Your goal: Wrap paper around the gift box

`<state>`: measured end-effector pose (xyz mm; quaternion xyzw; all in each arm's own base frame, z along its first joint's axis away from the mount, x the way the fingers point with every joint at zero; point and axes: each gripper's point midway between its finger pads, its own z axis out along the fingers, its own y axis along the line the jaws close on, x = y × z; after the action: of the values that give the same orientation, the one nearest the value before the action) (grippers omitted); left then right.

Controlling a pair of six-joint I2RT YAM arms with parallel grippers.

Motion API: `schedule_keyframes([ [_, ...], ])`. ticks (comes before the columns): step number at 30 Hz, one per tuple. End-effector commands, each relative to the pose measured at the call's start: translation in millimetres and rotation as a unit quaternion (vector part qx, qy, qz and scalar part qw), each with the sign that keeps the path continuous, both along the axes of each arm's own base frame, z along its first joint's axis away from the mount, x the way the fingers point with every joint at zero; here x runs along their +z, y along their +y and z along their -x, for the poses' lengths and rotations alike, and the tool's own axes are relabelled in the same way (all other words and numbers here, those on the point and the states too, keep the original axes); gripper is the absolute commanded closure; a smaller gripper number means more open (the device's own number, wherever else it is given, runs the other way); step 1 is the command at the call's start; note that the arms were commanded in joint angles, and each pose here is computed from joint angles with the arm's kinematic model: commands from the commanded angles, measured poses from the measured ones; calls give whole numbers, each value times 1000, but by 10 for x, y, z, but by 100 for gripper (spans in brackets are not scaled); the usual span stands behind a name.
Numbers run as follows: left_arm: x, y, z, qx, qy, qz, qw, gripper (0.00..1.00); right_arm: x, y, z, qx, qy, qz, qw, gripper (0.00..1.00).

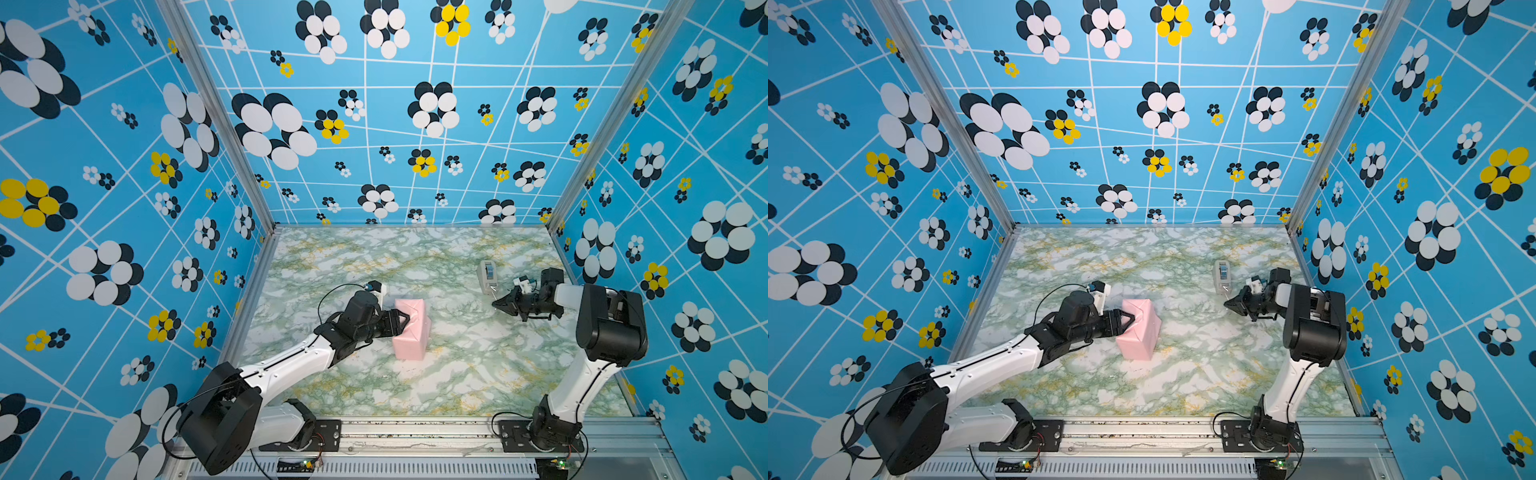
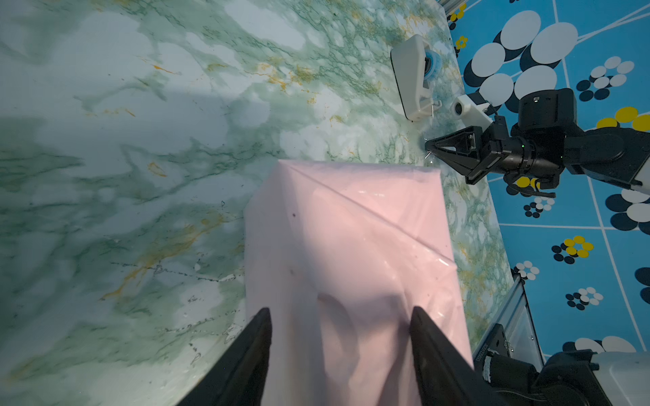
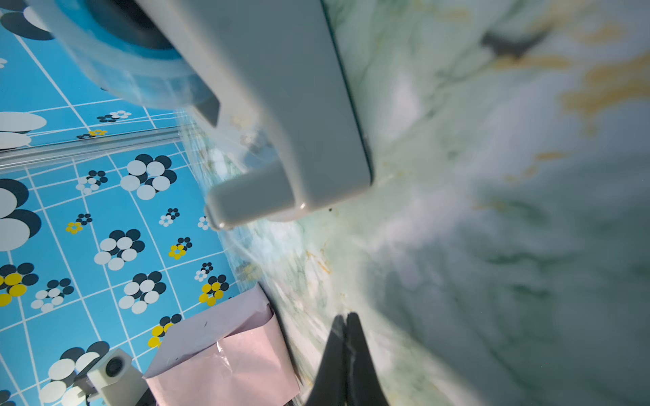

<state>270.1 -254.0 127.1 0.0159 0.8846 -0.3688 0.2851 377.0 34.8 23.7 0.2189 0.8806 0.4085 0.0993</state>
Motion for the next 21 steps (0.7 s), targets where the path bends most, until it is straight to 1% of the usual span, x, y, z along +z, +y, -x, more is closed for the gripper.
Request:
schedule_keyframes([
  [1, -378, 238, 101, 16, 47, -72, 996, 37, -193, -72, 148, -12, 43, 19, 999, 100],
  [2, -377, 241, 99, 16, 47, -72, 996, 37, -182, -56, 150, -12, 41, 15, 999, 100],
  [6, -388, 236, 104, 14, 48, -73, 996, 37, -102, 160, 166, 5, 31, -35, 999, 100],
  [9, -390, 223, 100, 13, 49, -71, 996, 37, -78, 322, 195, 22, 32, -49, 998, 100],
  [11, -395, 219, 103, 12, 50, -71, 996, 37, -87, 346, 216, 21, 33, -49, 998, 100],
  [18, -387, 201, 104, 10, 49, -72, 996, 37, -203, 19, 359, -12, 54, 21, 998, 100],
  [21, -384, 202, 99, 10, 48, -73, 996, 37, -190, -49, 400, -11, 58, 47, 997, 100],
])
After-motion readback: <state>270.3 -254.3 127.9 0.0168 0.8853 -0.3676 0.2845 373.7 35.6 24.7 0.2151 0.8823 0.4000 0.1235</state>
